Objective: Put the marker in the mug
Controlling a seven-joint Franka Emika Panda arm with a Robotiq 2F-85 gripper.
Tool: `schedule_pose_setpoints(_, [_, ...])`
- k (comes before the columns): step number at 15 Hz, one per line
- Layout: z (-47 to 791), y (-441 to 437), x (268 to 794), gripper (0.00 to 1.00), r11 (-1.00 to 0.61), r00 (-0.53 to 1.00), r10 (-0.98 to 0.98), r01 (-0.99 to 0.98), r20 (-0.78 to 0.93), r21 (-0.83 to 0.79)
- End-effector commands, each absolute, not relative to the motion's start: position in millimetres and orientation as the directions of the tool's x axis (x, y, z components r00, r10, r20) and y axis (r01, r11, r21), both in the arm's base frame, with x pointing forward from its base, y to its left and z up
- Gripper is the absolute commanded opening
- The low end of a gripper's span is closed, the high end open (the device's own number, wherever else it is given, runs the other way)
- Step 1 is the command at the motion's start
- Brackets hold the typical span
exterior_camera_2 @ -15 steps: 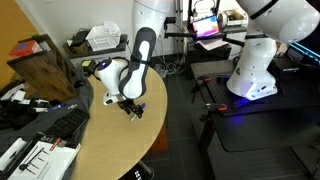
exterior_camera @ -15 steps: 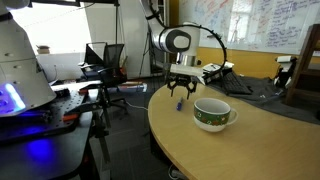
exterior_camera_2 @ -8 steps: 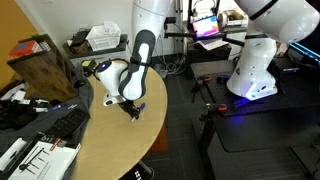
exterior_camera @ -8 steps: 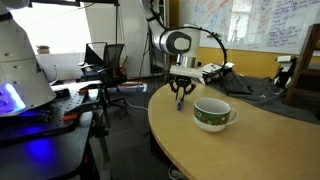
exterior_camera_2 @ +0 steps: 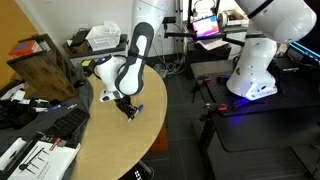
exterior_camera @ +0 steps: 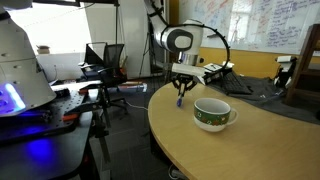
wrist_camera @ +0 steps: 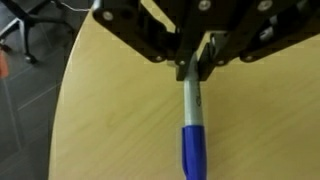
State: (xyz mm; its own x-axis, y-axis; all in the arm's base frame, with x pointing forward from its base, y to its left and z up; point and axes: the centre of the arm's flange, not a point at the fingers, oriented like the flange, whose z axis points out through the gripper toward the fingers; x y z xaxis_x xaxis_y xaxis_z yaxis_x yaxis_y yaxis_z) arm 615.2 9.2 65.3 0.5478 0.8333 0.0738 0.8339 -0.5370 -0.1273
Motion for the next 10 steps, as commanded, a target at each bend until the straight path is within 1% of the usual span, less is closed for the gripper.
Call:
schedule_pose_setpoints(1, [87.6, -13.3, 609.5, 0.05, -0.43, 0.45, 0.862, 0.893, 0.235, -0.133])
schedule_pose_setpoints(7, [105.6, -45.1, 613.9, 0.05, -0.116, 0.15, 0.92, 0.987, 0.361, -0.114])
schedule_pose_setpoints(10, [110.1, -47.6, 613.7, 0.05, 0.046, 0.019, 0.907, 0.988, 0.42, -0.145])
